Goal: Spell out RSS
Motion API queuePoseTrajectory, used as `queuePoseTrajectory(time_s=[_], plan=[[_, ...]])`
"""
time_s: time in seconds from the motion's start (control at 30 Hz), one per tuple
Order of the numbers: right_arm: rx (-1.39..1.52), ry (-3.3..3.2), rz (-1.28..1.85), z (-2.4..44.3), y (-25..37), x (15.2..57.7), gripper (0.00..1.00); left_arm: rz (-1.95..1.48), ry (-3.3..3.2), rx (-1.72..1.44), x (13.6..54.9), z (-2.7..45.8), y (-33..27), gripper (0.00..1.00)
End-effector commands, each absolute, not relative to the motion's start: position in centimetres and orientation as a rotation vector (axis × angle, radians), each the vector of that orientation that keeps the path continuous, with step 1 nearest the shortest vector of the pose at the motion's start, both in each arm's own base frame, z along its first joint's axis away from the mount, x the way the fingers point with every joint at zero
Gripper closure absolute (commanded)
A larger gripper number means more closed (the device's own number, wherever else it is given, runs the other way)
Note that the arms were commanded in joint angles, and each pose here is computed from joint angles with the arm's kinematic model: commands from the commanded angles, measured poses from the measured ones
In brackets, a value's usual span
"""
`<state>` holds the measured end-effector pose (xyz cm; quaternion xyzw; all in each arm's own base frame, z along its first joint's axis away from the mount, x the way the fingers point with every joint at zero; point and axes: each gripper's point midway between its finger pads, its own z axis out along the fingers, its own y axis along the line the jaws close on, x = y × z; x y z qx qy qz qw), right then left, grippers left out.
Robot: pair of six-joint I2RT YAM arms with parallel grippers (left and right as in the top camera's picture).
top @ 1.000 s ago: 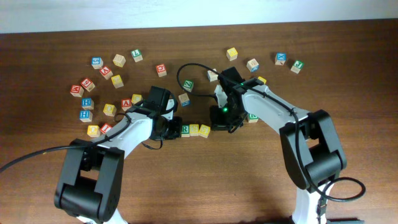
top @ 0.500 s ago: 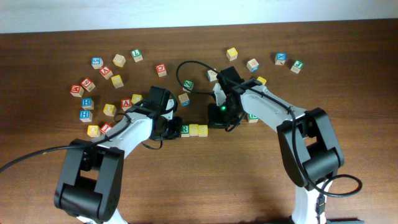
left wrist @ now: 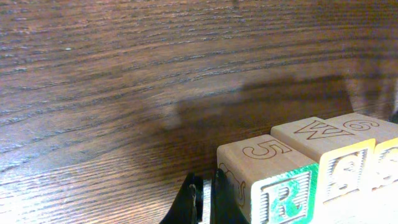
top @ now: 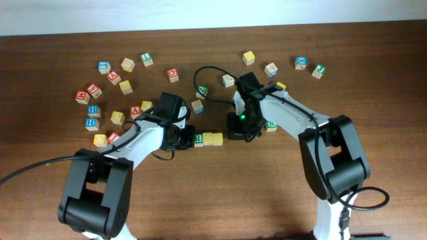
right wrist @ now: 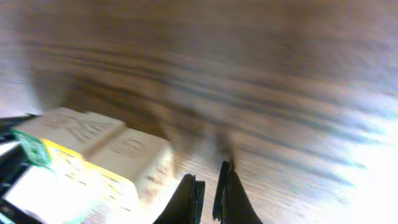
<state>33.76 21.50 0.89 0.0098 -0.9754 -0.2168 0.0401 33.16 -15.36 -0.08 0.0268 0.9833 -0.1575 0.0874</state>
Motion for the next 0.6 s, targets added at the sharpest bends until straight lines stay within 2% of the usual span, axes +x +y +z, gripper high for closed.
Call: queuePoseTrajectory(time_s=[0.0, 0.23, 0.57], plan=[[0.019, -2.975, -0.596, 0.1, 20.8, 33.0, 0.96, -0.447, 2.956, 0.061, 32.8, -0.8, -15.1, 1.0], [0.06, -2.952, -0.57, 0.1, 22.6, 31.5, 0.96, -0.448, 2.956, 0.061, 32.8, -0.9, -15.1, 1.0], [0.073, -2.989, -0.587, 0.1, 23.3, 32.2, 0.96, -0.448, 2.957, 0.061, 32.8, -0.9, -15.1, 1.0]])
